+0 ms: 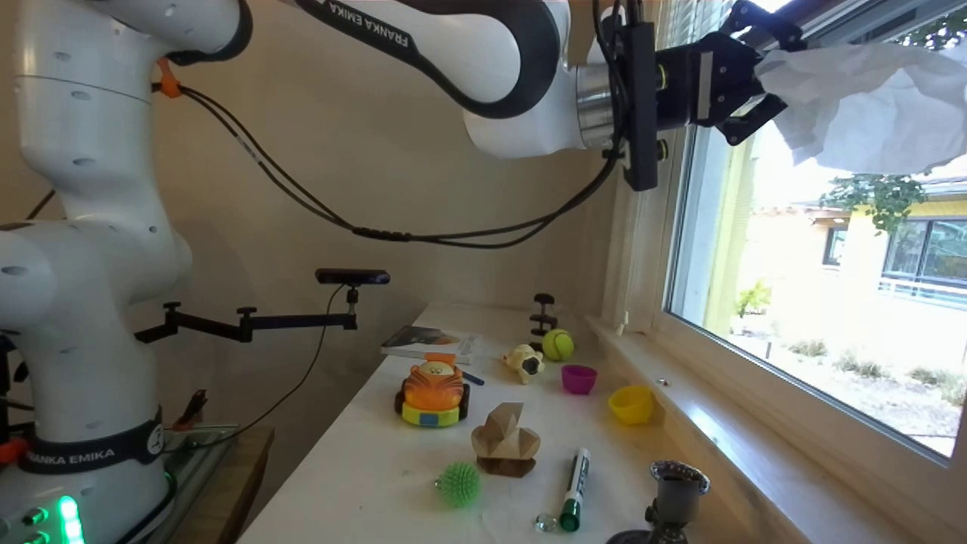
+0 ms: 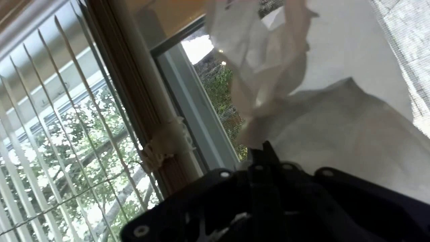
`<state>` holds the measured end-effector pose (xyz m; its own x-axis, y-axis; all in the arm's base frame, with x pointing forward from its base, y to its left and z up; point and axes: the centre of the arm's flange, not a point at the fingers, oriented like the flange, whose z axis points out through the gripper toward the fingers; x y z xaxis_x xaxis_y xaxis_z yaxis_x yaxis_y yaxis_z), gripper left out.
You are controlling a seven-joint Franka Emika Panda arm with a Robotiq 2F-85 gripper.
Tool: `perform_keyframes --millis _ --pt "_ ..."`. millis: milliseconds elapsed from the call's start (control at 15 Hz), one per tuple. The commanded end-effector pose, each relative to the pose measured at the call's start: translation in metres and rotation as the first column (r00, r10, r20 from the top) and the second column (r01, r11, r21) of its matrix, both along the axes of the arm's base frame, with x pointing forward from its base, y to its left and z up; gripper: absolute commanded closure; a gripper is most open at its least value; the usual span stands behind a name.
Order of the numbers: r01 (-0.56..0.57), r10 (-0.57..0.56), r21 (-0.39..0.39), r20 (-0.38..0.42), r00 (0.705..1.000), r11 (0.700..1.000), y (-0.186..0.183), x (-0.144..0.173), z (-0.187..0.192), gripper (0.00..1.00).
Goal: Use the white napkin to clean the window.
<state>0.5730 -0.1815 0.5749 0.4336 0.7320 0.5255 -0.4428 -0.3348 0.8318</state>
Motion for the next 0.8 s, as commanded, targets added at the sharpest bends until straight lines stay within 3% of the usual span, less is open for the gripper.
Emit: perform_keyframes --millis 0,733 --pt "-0.041 0.041 0.012 0.019 0.999 0.999 -0.017 0.016 -0.012 1.0" --pt "-0.096 0.097 0.033 -0.023 0.995 0.995 -0.005 0.023 -0.027 1.0"
